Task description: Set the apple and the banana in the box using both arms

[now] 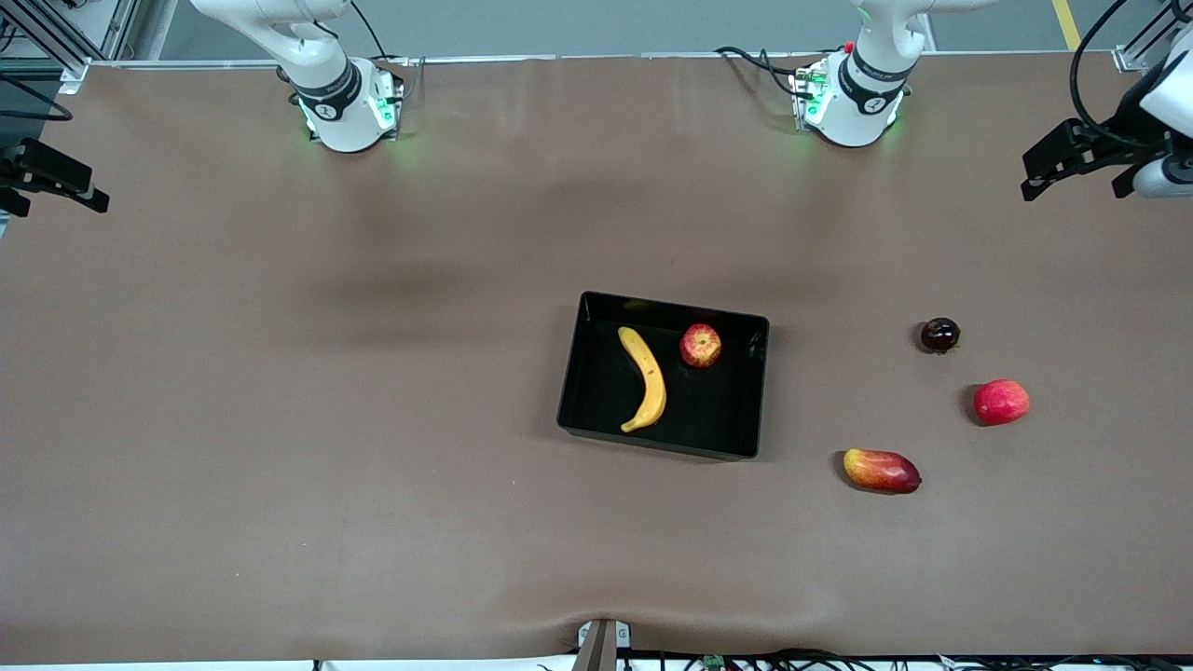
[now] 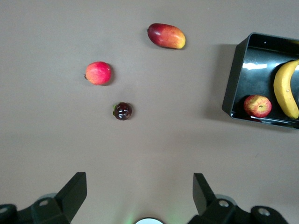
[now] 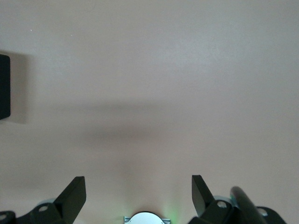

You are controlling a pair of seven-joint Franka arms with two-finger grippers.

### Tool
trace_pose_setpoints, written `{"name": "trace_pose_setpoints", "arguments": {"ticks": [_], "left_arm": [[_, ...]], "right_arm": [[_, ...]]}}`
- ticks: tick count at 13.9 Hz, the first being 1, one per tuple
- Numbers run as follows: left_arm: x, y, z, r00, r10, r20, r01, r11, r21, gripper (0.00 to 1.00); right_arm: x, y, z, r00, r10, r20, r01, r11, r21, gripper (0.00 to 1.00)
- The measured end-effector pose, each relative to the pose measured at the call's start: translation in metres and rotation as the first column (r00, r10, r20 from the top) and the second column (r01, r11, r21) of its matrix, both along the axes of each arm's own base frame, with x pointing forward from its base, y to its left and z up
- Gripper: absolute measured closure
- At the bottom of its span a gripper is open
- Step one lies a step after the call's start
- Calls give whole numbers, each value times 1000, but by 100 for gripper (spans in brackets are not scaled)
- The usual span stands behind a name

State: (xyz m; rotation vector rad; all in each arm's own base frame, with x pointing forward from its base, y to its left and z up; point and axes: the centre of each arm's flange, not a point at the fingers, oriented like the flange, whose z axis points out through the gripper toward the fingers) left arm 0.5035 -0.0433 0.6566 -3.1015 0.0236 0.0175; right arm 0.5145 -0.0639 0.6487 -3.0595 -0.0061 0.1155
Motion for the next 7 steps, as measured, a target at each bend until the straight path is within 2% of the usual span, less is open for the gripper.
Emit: {"name": "trace_pose_setpoints", "arguments": {"ticks": [7], "left_arm": [[2,-26,-20,1000,5,0,-5,1000,-13,0]], "right_arm": [[0,0,0,1000,0,0,0,1000,1,0]]}}
